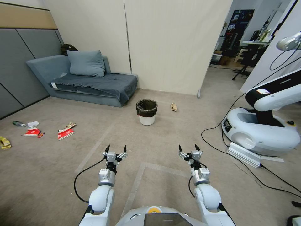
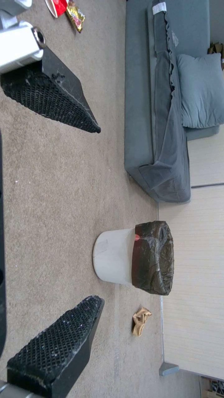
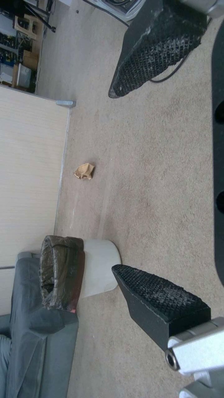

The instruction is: Pick up the trash bin, then pick up the garbage from the floor and place it into the trash bin.

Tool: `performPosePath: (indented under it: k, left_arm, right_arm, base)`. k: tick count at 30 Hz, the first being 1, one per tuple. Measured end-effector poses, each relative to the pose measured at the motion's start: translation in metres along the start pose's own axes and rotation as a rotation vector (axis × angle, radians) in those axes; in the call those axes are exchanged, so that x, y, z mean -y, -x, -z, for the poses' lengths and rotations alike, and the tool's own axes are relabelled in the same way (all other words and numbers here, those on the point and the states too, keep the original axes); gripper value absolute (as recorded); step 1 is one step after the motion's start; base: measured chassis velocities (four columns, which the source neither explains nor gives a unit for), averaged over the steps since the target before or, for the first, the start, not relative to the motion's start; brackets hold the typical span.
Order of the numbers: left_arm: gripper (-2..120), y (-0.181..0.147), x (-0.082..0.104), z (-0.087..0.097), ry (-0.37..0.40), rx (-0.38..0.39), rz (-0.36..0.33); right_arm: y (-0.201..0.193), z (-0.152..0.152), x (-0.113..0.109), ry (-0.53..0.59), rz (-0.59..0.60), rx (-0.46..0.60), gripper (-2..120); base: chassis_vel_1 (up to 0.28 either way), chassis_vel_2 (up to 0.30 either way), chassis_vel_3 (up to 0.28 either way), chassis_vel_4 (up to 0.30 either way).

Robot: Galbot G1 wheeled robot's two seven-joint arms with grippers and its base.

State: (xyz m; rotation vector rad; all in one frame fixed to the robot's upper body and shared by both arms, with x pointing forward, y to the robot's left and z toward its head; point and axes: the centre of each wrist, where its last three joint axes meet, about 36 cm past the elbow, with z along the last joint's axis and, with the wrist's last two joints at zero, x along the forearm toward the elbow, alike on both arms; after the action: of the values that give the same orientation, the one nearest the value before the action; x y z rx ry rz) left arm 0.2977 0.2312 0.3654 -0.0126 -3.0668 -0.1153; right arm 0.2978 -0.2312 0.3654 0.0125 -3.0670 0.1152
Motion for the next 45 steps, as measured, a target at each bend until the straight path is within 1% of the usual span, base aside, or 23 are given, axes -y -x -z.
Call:
performPosePath:
  k: [11, 12, 13, 14, 15, 17, 19, 20, 21, 23, 24, 25, 27, 28, 29, 31, 32, 33, 34, 35, 37, 45]
  left_arm:
    - [100, 0.000, 0.000, 0.001, 0.000, -0.001, 0.001]
    - [100, -0.002, 0.000, 0.004, 0.001, -0.004, 0.005]
    - [100, -0.003, 0.000, 0.010, 0.003, -0.007, 0.009]
    - [100, -0.008, 0.001, 0.023, 0.008, -0.016, 0.021]
    - [100, -0.008, 0.001, 0.023, 0.008, -0.016, 0.021]
    - [100, -0.015, 0.001, 0.040, 0.014, -0.031, 0.036]
    - [100, -0.025, 0.003, 0.063, 0.024, -0.048, 0.058]
    - [100, -0.025, 0.003, 0.063, 0.024, -0.048, 0.058]
    - [100, -0.029, 0.003, 0.071, 0.027, -0.055, 0.065]
    - [100, -0.041, 0.004, 0.097, 0.037, -0.074, 0.090]
    - [100, -0.041, 0.004, 0.097, 0.037, -0.074, 0.090]
    - [100, -0.045, 0.004, 0.104, 0.040, -0.078, 0.097]
    - [100, -0.058, 0.006, 0.127, 0.050, -0.096, 0.120]
    - [100, -0.058, 0.006, 0.127, 0.050, -0.096, 0.120]
    - [100, -0.060, 0.006, 0.131, 0.051, -0.099, 0.124]
    - [100, -0.060, 0.006, 0.131, 0.051, -0.099, 0.124]
    - [100, -0.068, 0.006, 0.144, 0.058, -0.113, 0.138]
    - [100, -0.071, 0.007, 0.147, 0.064, -0.137, 0.147]
    - [100, -0.075, 0.010, 0.148, 0.077, -0.162, 0.142]
    - [100, -0.075, 0.010, 0.148, 0.077, -0.162, 0.142]
    - [100, -0.075, 0.011, 0.147, 0.083, -0.167, 0.138]
    - [100, -0.075, 0.012, 0.146, 0.083, -0.166, 0.135]
  right_arm:
    - [-0.001, 0.000, 0.000, 0.000, 0.000, -0.001, 100]
    - [-0.003, 0.002, -0.001, -0.002, 0.000, 0.002, 100]
    - [-0.007, 0.006, -0.002, -0.005, -0.001, 0.009, 100]
    - [-0.017, 0.016, -0.004, -0.013, -0.006, 0.023, 100]
    - [-0.017, 0.016, -0.004, -0.013, -0.006, 0.023, 100]
    - [-0.030, 0.029, -0.007, -0.023, -0.016, 0.043, 100]
    - [-0.047, 0.048, -0.010, -0.038, -0.029, 0.071, 100]
    - [-0.047, 0.048, -0.010, -0.038, -0.029, 0.071, 100]
    - [-0.053, 0.055, -0.011, -0.043, -0.035, 0.080, 100]
    - [-0.072, 0.077, -0.013, -0.061, -0.054, 0.111, 100]
    - [-0.072, 0.077, -0.013, -0.061, -0.054, 0.111, 100]
    - [-0.077, 0.083, -0.013, -0.065, -0.060, 0.118, 100]
    - [-0.093, 0.105, -0.014, -0.083, -0.081, 0.145, 100]
    - [-0.093, 0.105, -0.014, -0.083, -0.081, 0.145, 100]
    - [-0.096, 0.109, -0.014, -0.086, -0.085, 0.150, 100]
    - [-0.096, 0.109, -0.014, -0.086, -0.085, 0.150, 100]
    - [-0.104, 0.121, -0.014, -0.096, -0.097, 0.165, 100]
    - [-0.107, 0.124, -0.014, -0.099, -0.101, 0.167, 100]
    - [-0.105, 0.119, -0.015, -0.075, -0.087, 0.194, 100]
    - [-0.105, 0.119, -0.015, -0.075, -0.087, 0.194, 100]
    - [-0.105, 0.113, -0.015, -0.038, -0.065, 0.238, 100]
    - [-0.105, 0.110, -0.015, -0.030, -0.061, 0.243, 100]
  base:
    - [0.000, 0.000, 0.000, 0.000]
    - [0.000, 0.000, 0.000, 0.000]
    - [0.000, 0.000, 0.000, 0.000]
    - [0.000, 0.000, 0.000, 0.000]
    - [0.000, 0.000, 0.000, 0.000]
    - [0.000, 0.000, 0.000, 0.000]
    - [0.000, 0.000, 0.000, 0.000]
    - [0.000, 0.000, 0.000, 0.000]
    - [0.000, 0.000, 0.000, 0.000]
    - [0.000, 0.000, 0.000, 0.000]
    - [0.000, 0.000, 0.000, 0.000]
    - [0.000, 0.000, 0.000, 0.000]
    - [0.000, 0.000, 0.000, 0.000]
    - [0.000, 0.000, 0.000, 0.000]
    - [0.000, 0.000, 0.000, 0.000]
    - [0.000, 0.000, 0.000, 0.000]
    - [0.000, 0.000, 0.000, 0.000]
    - [0.000, 0.000, 0.000, 0.000]
    - [0.000, 0.000, 0.000, 0.000]
    - [0.000, 0.000, 0.000, 0.000]
    - [0.000, 0.000, 0.000, 0.000]
    - [0.000, 0.000, 0.000, 0.000]
